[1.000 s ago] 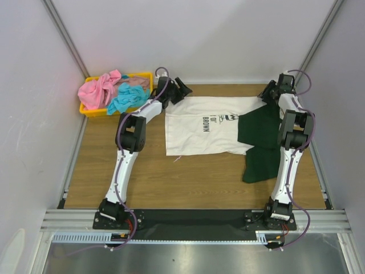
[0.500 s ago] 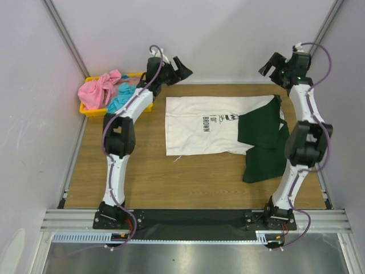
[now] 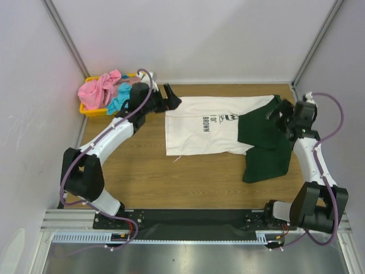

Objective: Fold and stack the t-shirts
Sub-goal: Fold the tshirt

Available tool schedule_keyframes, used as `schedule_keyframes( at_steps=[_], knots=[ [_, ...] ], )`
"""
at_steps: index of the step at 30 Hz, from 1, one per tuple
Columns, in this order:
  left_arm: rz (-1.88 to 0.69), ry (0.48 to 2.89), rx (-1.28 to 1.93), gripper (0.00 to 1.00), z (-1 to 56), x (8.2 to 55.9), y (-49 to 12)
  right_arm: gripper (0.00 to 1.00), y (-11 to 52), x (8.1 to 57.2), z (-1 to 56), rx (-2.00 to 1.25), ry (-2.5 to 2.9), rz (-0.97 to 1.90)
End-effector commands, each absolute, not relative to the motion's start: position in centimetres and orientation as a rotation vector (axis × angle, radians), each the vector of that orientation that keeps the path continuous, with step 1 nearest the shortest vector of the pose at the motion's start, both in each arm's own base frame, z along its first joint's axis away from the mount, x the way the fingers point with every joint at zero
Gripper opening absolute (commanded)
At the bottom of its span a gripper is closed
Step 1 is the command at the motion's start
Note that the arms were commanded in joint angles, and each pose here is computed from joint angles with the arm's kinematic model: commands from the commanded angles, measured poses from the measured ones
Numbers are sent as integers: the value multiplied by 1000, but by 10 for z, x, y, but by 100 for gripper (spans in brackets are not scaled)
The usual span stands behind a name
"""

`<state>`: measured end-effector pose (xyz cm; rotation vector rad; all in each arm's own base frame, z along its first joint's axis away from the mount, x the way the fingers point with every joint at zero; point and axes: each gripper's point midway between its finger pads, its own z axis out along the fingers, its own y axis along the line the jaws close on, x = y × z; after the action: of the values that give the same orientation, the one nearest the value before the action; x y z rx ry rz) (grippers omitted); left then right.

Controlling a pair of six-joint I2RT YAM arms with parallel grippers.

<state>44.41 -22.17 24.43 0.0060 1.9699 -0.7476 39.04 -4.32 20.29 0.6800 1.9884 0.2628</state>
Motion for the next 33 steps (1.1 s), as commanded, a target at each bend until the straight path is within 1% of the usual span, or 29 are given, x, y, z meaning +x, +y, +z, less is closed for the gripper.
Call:
schedule_keyframes(
  at_steps=[1, 3, 5, 6, 8, 10, 11, 16, 18, 25, 28, 33],
  knots=[
    [-663, 2059, -66, 99, 199, 415, -205, 100, -54, 361, 181, 832, 1961, 232],
    [-668, 2090, -93, 98, 174, 390, -204, 100, -58, 339, 157, 914, 1997, 187],
    [-657, 2108, -178, 98, 157, 375, -199, 100, -64, 322, 138, 975, 2015, 155],
    [-662, 2121, -196, 98, 143, 359, -198, 100, -66, 317, 133, 998, 2019, 142],
    [-642, 2150, -284, 98, 118, 343, -190, 100, -72, 309, 124, 1042, 2014, 118],
    [-640, 2125, -352, 98, 115, 337, -188, 100, -77, 302, 113, 1090, 2020, 99],
    [-629, 2140, -376, 97, 104, 330, -185, 100, -79, 299, 109, 1108, 2025, 89],
    [-679, 2117, -491, 96, 88, 324, -186, 100, -89, 285, 85, 1206, 2052, 72],
    [-703, 2112, -508, 95, 82, 324, -189, 100, -91, 281, 81, 1230, 2058, 88],
    [-731, 2167, -509, 92, 63, 323, -203, 100, -99, 266, 81, 1251, 2051, 12],
    [-724, 2181, -516, 88, 56, 322, -205, 100, -100, 260, 76, 1267, 2064, -6],
    [-715, 2201, -523, 79, 46, 321, -208, 100, -97, 253, 63, 1283, 2092, -3]
  ],
)
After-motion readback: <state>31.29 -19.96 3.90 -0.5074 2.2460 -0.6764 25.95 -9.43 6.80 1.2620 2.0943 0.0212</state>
